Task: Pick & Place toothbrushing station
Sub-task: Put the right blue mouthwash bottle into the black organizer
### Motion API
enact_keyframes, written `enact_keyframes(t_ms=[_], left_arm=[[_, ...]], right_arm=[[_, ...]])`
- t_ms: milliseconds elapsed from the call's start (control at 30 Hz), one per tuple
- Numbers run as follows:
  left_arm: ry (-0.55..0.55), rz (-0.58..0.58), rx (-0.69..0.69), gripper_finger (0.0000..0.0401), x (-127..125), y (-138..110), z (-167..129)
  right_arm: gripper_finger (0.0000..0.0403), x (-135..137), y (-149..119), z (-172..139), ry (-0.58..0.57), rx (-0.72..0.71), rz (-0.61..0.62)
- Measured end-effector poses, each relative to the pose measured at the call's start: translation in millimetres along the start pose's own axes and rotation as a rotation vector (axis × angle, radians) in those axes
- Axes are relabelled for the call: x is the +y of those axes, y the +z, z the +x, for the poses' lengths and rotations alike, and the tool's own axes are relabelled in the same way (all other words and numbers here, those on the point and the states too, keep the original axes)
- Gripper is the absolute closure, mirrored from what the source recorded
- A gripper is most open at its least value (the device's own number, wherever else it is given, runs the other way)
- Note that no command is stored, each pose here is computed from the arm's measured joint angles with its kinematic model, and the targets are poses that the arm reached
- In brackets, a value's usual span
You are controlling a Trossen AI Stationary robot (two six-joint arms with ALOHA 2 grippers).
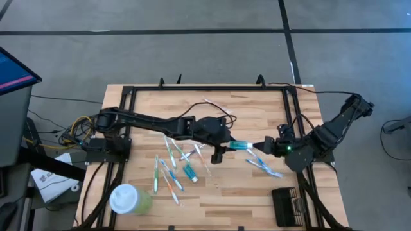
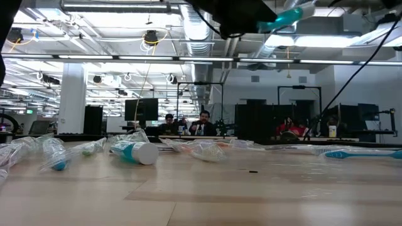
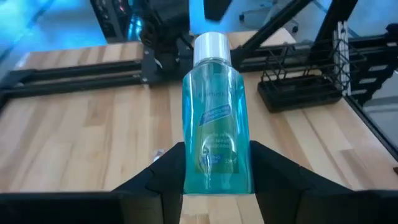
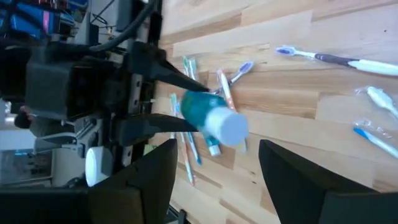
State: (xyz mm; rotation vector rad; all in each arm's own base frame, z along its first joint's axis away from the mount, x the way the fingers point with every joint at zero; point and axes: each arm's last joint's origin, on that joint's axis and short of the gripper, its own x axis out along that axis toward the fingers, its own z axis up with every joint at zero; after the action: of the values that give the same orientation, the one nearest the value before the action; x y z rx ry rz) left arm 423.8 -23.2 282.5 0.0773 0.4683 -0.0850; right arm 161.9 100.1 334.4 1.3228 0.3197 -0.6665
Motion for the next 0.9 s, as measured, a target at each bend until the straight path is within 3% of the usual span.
enact_keyframes(t_ms=[267, 533, 767, 900], left_arm=[[0.065, 0.004, 0.01, 0.0252, 0.2, -10.5, -21.4], [0.105, 0.008, 0.001, 0.0252, -1.6, -12.2, -36.7], [0.112, 0.008, -0.013, 0.0252, -2.6, -10.7, -44.2], [0.108, 0.011, 0.007, 0.0251, -4.5, -13.0, -43.7]], right_arm=[[0.0164, 13.9, 6.7, 9.9, 0.061, -0.011, 0.111], [0.0163, 22.6, 18.5, 20.6, 0.069, 0.001, 0.107], [0.0163, 27.8, 16.9, 45.7, 0.147, 0.035, 0.111], [0.0163, 25.0, 16.4, 57.1, 0.112, 0.04, 0.081]])
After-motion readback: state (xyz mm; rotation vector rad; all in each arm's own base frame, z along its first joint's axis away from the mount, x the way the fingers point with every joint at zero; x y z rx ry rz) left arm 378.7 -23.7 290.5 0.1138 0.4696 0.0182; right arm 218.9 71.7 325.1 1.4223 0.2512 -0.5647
